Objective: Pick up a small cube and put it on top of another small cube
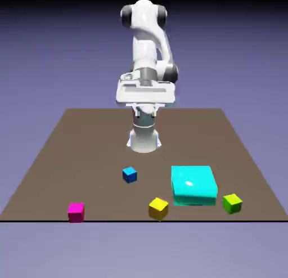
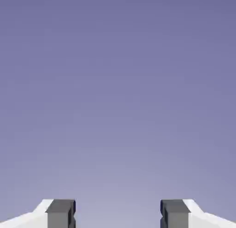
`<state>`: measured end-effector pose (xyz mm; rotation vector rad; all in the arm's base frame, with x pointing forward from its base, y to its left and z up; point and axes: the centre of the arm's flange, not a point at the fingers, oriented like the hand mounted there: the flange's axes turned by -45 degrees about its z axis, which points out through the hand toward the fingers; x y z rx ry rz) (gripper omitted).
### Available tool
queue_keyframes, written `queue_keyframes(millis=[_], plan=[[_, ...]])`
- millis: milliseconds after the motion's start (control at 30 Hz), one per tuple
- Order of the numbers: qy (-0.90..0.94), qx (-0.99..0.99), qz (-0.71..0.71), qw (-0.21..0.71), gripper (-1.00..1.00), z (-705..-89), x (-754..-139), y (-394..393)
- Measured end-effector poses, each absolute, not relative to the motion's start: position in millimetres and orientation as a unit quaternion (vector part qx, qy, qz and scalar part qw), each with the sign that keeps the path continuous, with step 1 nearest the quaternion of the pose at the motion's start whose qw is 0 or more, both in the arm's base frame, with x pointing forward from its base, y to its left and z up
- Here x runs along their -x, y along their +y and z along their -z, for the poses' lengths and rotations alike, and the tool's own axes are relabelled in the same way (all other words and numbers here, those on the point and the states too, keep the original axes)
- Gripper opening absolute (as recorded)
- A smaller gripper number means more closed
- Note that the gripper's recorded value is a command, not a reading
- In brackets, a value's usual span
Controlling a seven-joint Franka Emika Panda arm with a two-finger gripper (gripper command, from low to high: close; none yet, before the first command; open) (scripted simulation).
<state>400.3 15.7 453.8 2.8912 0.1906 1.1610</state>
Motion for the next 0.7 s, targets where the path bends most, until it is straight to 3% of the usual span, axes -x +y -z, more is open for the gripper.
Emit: queue_keyframes(millis=[367,700], plan=[[0.385,-0.895,-0.219,0.042,0.0,-387,-479,137],[0.653,-0.751,-0.07,0.065,0.0,-290,-502,268]])
